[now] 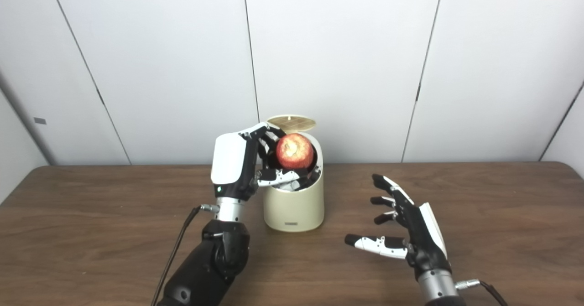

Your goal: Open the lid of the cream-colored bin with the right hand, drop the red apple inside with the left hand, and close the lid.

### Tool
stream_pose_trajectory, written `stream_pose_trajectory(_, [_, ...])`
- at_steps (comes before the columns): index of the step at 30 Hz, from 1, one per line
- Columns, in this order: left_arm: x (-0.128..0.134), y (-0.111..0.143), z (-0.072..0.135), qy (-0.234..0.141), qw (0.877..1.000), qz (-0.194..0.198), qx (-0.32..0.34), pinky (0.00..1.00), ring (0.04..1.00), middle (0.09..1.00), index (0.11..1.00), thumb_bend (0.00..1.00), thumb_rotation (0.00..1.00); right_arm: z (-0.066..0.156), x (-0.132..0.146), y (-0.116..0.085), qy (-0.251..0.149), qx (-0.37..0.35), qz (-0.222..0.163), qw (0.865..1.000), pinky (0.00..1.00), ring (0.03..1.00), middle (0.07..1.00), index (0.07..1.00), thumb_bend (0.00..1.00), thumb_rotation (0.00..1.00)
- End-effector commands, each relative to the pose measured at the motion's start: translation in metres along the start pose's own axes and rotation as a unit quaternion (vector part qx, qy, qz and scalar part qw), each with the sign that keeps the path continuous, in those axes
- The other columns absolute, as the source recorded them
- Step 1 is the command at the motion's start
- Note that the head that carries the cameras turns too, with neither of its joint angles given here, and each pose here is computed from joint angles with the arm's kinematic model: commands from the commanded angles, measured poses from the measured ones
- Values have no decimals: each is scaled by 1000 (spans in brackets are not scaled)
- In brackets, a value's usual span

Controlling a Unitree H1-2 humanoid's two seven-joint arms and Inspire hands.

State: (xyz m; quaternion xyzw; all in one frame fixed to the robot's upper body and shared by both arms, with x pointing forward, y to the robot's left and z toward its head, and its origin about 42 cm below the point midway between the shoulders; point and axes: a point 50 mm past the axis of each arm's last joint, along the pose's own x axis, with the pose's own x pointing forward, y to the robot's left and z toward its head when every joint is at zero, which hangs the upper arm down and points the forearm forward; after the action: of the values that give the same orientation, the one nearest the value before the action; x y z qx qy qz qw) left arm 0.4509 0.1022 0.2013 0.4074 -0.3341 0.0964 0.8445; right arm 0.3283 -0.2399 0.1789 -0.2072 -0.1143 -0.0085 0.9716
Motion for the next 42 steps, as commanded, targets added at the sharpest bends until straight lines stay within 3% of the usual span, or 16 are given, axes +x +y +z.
stream_pose_trajectory(1, [17,8,7,-17,999,13,27,284,403,454,523,521,0,14,7,-6,-42,0,-14,999,542,752,870,850,756,164])
stream_pose_trajectory(2, [15,8,7,-13,999,9,33,313,435,526,588,708,92,13,7,-6,-41,1,-14,999,543,754,873,849,761,168])
stream_pose_trajectory(4, [14,8,7,-7,999,4,39,390,529,643,682,873,209,13,7,-6,-40,1,-15,999,548,756,874,849,765,174])
stream_pose_trajectory(7, [12,11,9,-2,999,3,41,463,624,718,744,918,256,13,6,-6,-38,2,-14,999,553,752,874,849,766,176])
stream_pose_trajectory(11, [12,15,10,0,999,5,39,500,666,749,770,926,268,14,7,-7,-41,0,-14,999,537,744,871,844,766,161])
stream_pose_trajectory(16, [11,19,11,4,999,5,34,510,677,759,785,919,253,14,8,-8,-43,2,-13,999,538,750,871,846,762,148])
stream_pose_trajectory(28, [9,25,12,-2,1000,12,21,476,646,744,776,884,332,15,9,-6,-42,0,-10,999,538,749,873,849,753,142])
stream_pose_trajectory(35, [5,33,10,-6,994,69,-84,409,499,573,616,725,204,15,8,-5,-36,-4,-6,999,557,755,880,858,736,150])
stream_pose_trajectory(36, [4,35,8,-4,992,80,-98,396,490,564,600,711,195,14,8,-5,-34,-4,-6,999,559,757,882,859,734,151])
stream_pose_trajectory(38, [3,38,6,1,988,100,-118,365,471,549,515,552,99,12,8,-5,-30,0,-5,1000,566,765,888,863,730,132])
stream_pose_trajectory(42, [1,42,0,4,979,136,-149,337,453,545,493,510,68,10,8,-6,-27,-2,-3,1000,562,766,892,865,729,142])
